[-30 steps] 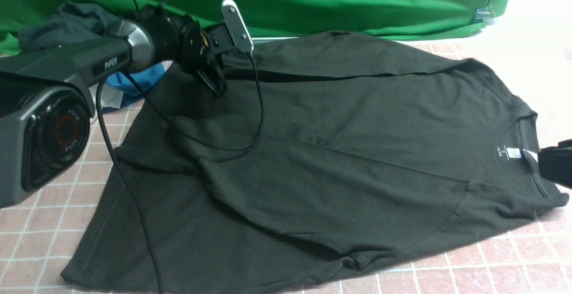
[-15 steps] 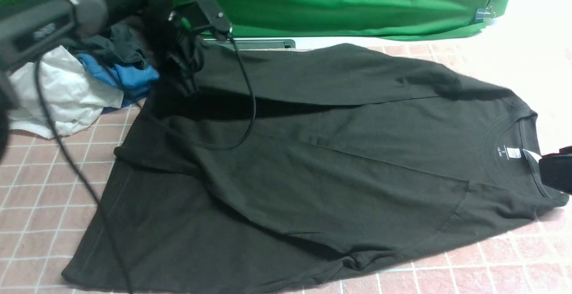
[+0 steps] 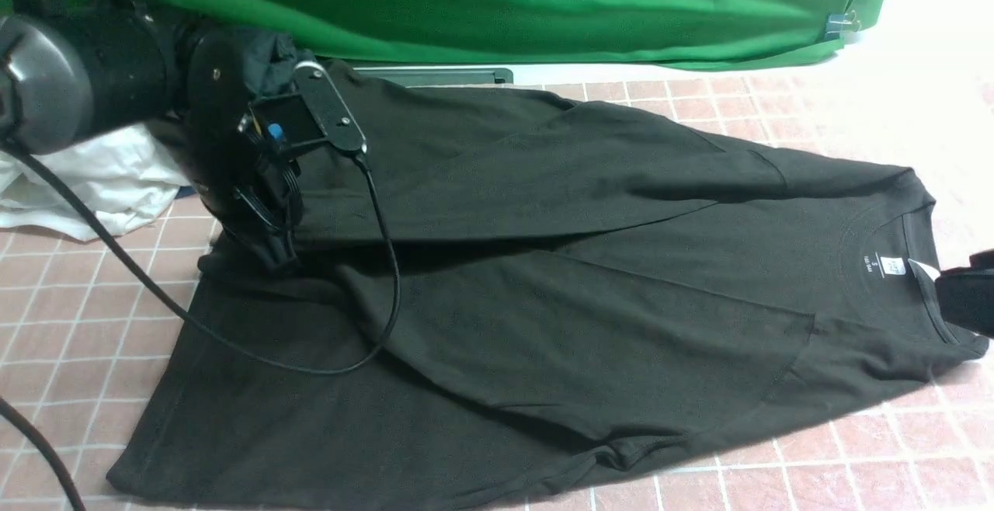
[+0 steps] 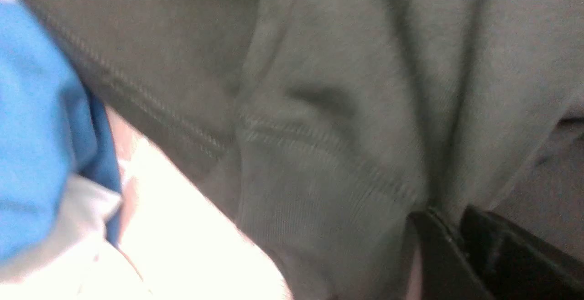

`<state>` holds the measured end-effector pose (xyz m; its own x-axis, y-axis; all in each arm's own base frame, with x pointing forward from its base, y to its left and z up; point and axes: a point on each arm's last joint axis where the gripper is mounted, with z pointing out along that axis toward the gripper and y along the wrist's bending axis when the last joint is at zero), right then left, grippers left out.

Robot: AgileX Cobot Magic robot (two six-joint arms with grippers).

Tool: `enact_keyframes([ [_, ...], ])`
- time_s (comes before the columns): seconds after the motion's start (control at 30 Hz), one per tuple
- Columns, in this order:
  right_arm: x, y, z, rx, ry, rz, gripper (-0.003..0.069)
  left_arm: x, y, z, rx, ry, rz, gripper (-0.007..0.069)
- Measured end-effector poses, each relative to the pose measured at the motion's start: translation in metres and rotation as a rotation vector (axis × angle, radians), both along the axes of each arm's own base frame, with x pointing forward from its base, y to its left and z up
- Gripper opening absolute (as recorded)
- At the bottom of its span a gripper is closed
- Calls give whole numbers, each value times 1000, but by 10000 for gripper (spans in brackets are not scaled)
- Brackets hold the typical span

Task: Fold a long-sleeved shirt over a pink coffee tablecloth.
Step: 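Fold the left side of the dark shirt inward over its body with the left gripper, then grasp the near edge of the shirt at its hem and shoulder corners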

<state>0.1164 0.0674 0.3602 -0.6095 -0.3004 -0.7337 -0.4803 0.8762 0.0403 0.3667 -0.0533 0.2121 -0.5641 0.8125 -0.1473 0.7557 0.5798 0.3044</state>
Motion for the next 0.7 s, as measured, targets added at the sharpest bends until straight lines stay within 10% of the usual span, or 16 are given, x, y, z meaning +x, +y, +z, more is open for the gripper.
enact_keyframes([
  [0.33,-1,-1,-1,-25,11,16,200,-43,3,19,-109,204,408,668],
  [0.7,-1,-1,-7,-49,21,32,209,-152,25,-24,-111,212,668,556],
])
